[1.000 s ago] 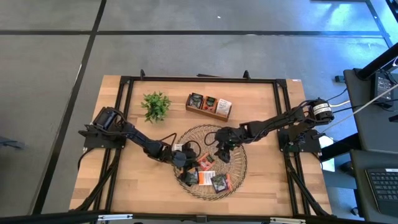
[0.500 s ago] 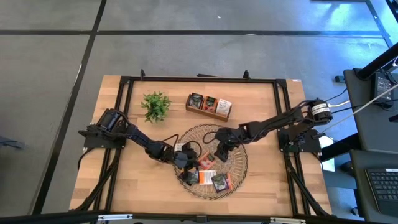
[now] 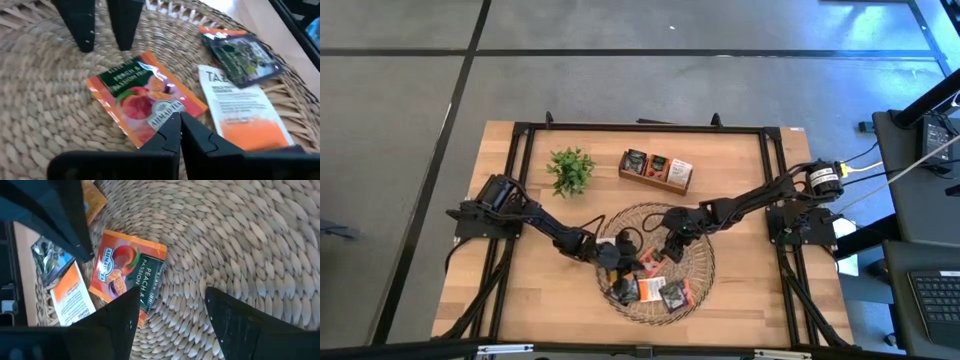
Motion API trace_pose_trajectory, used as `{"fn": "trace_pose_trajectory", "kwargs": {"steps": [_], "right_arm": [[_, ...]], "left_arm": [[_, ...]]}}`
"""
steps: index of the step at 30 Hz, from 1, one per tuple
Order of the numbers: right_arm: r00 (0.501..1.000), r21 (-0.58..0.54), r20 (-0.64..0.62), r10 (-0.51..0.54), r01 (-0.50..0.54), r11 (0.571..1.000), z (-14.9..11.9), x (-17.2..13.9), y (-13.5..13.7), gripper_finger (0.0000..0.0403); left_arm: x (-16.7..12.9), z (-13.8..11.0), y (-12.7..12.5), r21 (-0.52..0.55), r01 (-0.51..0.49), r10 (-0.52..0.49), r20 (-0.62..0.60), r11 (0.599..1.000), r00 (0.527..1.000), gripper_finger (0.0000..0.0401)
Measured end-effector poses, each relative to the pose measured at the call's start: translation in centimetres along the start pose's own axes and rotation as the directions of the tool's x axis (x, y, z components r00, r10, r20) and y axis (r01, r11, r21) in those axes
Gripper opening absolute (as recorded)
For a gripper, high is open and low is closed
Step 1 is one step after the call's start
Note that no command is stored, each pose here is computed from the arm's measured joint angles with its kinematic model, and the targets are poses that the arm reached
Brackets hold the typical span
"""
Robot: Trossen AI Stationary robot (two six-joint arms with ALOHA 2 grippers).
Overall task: Pick & Place Tea
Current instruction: Put the orange tea bag into the middle section of the wooden organizer
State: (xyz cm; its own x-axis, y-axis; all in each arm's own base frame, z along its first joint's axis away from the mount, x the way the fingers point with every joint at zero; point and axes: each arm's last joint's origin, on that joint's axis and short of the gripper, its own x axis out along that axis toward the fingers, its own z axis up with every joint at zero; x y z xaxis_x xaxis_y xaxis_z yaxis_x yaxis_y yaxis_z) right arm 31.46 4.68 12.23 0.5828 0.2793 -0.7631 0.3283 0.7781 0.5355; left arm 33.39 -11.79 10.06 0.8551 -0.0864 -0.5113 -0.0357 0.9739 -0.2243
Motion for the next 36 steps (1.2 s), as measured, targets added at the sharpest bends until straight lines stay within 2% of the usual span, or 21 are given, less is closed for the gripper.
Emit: {"fn": "trace_pose_trajectory", "kwargs": {"steps": [14, 23, 30, 36], "right_arm": [[1.0, -0.013, 0.0, 0.011, -0.011, 1.0, 0.0, 0.0, 0.1, 0.0229], [0.998, 0.076, -0.039, 0.057, -0.054, 0.996, -0.1, 0.0, 0.2, 0.0229], [0.985, 0.11, -0.084, 0.15, -0.14, 0.984, 0.3, -0.3, 1.3, 0.0229], [0.988, 0.163, -0.1, 0.115, -0.098, 0.982, -0.4, 0.0, 1.6, 0.0229]], "left_arm": [[0.0, -0.5, 0.3, -0.023, -0.023, 0.022, -0.053, 0.999, 0.998, 0.0001], [0.0, -0.5, 0.4, -0.03, -0.036, 0.034, -0.058, 0.999, 0.998, 0.0002], [0.1, -0.5, 0.5, -0.038, -0.062, 0.06, -0.052, 0.997, 0.997, 0.0002], [0.0, -0.5, 0.6, -0.043, -0.073, 0.071, -0.054, 0.996, 0.996, 0.0001]]}}
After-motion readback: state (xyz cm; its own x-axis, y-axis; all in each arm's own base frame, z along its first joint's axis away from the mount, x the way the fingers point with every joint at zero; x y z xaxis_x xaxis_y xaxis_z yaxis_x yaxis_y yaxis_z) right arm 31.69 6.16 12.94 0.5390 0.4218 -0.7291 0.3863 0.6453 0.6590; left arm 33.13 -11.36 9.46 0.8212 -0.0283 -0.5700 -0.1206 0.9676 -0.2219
